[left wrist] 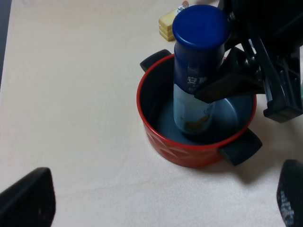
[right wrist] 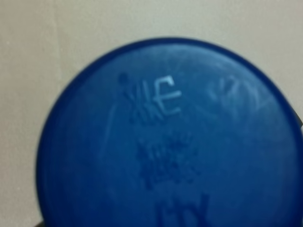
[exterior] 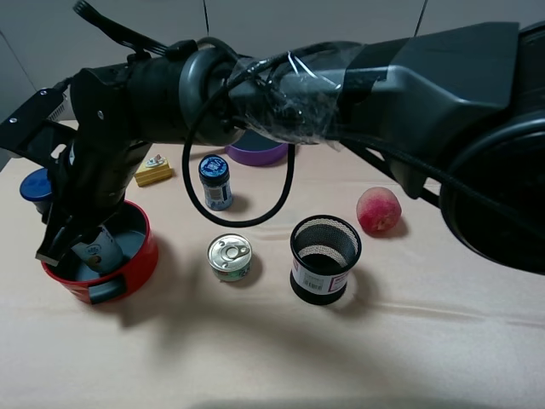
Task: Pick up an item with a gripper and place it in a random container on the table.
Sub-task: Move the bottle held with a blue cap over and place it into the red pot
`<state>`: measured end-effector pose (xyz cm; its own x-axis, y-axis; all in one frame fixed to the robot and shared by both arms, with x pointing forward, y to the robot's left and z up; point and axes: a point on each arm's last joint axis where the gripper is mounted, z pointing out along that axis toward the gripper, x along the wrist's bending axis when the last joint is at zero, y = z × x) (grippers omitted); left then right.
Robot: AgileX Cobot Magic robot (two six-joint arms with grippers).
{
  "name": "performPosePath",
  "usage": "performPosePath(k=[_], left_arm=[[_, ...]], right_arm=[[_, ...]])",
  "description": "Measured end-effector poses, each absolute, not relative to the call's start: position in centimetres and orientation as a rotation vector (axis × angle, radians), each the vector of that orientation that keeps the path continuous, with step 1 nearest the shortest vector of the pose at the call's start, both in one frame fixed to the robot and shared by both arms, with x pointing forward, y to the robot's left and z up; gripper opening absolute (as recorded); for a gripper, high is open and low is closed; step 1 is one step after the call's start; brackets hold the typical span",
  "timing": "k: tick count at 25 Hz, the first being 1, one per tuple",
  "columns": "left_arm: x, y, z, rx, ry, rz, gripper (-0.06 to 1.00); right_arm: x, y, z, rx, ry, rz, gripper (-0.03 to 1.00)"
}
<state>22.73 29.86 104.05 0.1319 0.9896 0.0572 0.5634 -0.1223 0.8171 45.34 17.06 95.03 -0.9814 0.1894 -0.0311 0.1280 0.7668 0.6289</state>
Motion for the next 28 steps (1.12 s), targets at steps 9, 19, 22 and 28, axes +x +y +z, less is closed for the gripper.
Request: performPosePath(k=[9, 19, 22, 28], left_arm=[[22.73, 29.86, 104.05, 1.768, 1.502, 0.844, 0.94], [22.73, 29.86, 104.05, 1.768, 1.502, 0.844, 0.94], [22.73, 29.86, 104.05, 1.768, 1.502, 0.844, 0.94], [22.73, 29.86, 104.05, 1.768, 1.502, 0.844, 0.94]], right_arm=[[45.34, 17.06, 94.99, 0.259, 2.866, 1.009, 0.35], [45.51, 17.29, 95.43, 0.259, 2.837, 1.047, 0.67], [45.50, 17.29, 95.43, 0.260, 2.837, 1.047, 0.69], [45.50, 17.29, 95.43, 0.259, 2.837, 1.047, 0.69]])
